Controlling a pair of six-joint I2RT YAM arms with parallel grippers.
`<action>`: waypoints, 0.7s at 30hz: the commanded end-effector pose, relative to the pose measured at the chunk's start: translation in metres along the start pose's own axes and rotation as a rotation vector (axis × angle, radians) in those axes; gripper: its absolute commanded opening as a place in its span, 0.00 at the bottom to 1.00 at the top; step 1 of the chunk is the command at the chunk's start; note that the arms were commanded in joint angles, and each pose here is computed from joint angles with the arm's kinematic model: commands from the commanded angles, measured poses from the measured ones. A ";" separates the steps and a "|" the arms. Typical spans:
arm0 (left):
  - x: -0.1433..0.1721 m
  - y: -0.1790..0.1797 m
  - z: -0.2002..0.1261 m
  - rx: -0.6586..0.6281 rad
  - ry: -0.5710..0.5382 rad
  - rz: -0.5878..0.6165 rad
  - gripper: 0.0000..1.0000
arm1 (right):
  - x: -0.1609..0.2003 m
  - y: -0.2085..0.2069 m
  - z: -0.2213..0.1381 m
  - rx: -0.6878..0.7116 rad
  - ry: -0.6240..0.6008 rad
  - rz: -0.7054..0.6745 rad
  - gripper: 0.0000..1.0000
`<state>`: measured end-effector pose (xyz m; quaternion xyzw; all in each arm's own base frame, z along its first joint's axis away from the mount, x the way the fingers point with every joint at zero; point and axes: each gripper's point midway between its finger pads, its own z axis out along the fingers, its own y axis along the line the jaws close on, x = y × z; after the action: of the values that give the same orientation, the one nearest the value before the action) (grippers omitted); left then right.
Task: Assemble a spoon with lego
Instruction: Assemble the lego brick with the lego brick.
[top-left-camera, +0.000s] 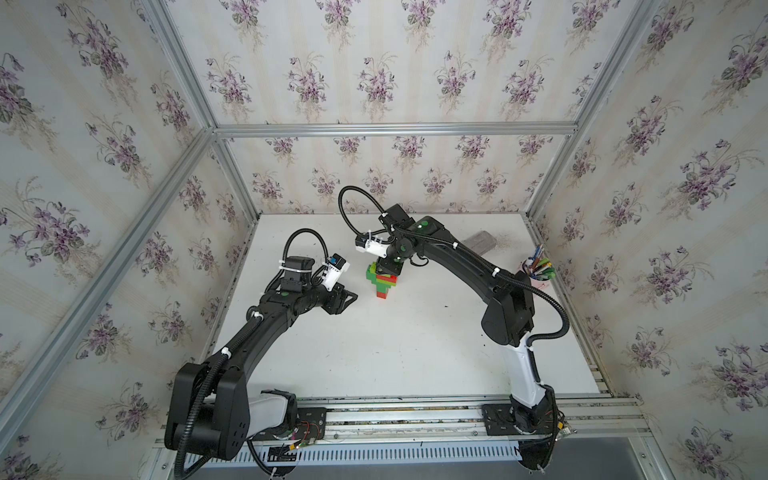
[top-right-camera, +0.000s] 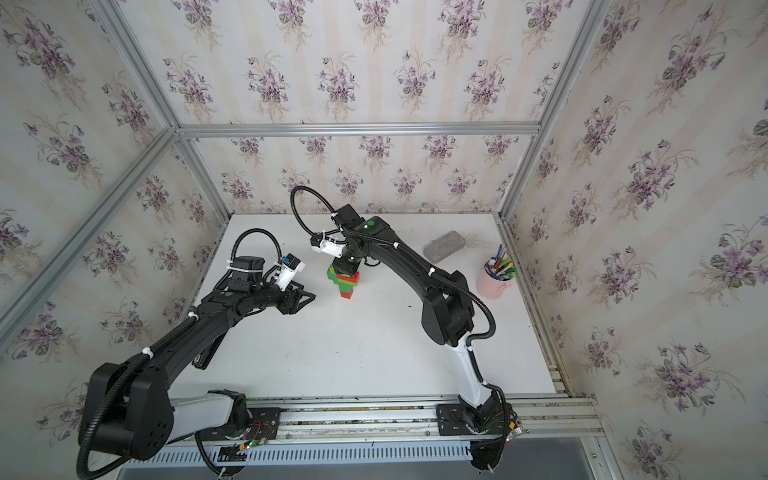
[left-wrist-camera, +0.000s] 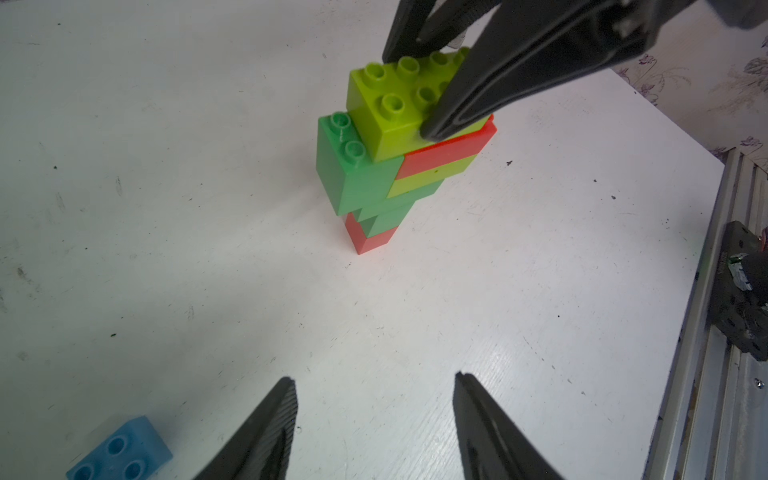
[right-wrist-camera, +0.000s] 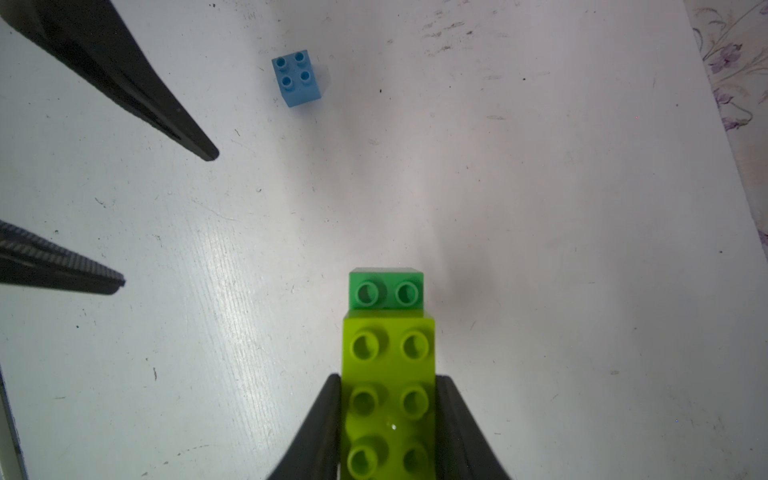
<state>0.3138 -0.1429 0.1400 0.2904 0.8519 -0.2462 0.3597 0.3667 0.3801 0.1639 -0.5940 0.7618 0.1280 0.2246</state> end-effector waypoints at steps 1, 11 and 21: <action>-0.006 0.000 -0.001 0.003 -0.020 0.010 0.63 | 0.021 0.004 0.008 -0.025 0.075 0.013 0.24; -0.005 0.001 0.000 0.001 -0.015 0.004 0.63 | 0.046 0.010 0.017 -0.054 0.132 0.061 0.22; -0.003 0.001 0.000 -0.003 -0.006 -0.004 0.63 | 0.060 0.022 0.023 -0.101 0.114 0.120 0.22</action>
<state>0.3140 -0.1426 0.1385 0.2897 0.8531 -0.2455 0.3577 0.3677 0.3777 0.1532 -0.5747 0.7624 0.1593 0.2514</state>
